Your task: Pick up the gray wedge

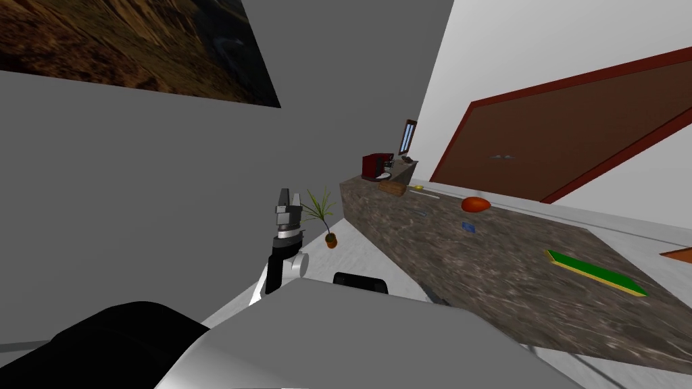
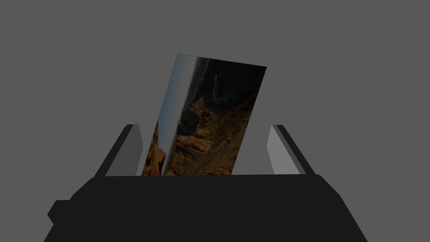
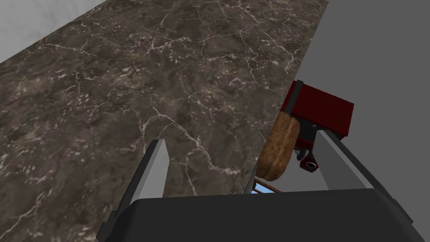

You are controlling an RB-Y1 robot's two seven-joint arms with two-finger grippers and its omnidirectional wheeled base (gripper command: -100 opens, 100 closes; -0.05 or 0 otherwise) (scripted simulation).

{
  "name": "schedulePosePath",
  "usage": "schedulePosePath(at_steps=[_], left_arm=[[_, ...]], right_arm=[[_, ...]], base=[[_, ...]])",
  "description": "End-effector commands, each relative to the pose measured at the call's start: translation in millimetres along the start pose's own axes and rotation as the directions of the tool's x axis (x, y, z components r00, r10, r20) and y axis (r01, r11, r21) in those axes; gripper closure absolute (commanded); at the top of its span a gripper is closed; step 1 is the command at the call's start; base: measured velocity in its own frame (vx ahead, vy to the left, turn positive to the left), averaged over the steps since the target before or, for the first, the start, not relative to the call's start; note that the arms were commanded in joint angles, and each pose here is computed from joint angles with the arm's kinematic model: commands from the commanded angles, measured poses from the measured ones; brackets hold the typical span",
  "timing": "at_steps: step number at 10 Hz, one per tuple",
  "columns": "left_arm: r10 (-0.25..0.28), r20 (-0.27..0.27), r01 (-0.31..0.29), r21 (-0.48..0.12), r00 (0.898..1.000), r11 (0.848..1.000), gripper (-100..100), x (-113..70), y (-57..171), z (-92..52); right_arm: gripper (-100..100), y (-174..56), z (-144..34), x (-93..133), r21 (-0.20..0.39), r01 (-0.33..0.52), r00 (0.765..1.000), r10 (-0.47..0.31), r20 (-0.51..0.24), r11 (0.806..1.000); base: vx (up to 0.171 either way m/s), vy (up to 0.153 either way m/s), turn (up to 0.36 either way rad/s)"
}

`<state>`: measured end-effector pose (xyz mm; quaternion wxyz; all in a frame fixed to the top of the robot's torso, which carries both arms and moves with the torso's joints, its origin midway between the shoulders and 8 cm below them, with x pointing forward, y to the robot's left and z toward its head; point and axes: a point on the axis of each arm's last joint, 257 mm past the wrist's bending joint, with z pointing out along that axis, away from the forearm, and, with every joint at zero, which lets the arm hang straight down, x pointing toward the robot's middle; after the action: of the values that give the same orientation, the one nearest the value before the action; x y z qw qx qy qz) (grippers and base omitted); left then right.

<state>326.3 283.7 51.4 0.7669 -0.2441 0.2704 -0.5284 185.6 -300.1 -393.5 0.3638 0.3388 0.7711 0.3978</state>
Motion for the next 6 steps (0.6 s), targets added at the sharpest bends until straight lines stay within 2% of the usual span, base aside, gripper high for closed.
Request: schedulePosePath(at_steps=[1, 2, 3, 4, 5, 6], left_arm=[[0.000, 0.000, 0.000, 0.000, 1.000, 1.000, 0, 0.0, 0, 0.0], [0.000, 0.000, 0.000, 0.000, 1.000, 1.000, 0, 0.0, 0, 0.0], [0.000, 0.000, 0.000, 0.000, 1.000, 1.000, 0, 0.0, 0, 0.0], [0.000, 0.000, 0.000, 0.000, 1.000, 1.000, 0, 0.0, 0, 0.0], [0.000, 0.000, 0.000, 0.000, 1.000, 1.000, 0, 0.0, 0, 0.0], [0.000, 0.000, 0.000, 0.000, 1.000, 1.000, 0, 0.0, 0, 0.0]], right_arm=[[-100, -34, -24.8, 15, 0.091, 0.028, 0.998, -0.022, -0.061, 0.995], [-100, -37, -28.9, 11, 0.100, 0.051, 0.996, -0.043, -0.078, 0.994], [-100, -63, -53.0, 24, 0.166, 0.075, 0.990, -0.054, -0.129, 0.983], [-100, -67, -57.2, 20, 0.176, 0.092, 0.988, -0.068, -0.142, 0.980], [-100, -93, -84.7, 32, 0.241, 0.121, 0.978, -0.074, -0.193, 0.963], [-100, -95, -88.4, 27, 0.246, 0.140, 0.974, -0.089, -0.208, 0.959]], base=[[0.039, 0.110, 0.068], [0.031, 0.091, 0.026], [0.043, 0.108, 0.081], [0.054, 0.077, 0.039], [0.066, 0.071, 0.101], [0.057, 0.060, 0.032]])
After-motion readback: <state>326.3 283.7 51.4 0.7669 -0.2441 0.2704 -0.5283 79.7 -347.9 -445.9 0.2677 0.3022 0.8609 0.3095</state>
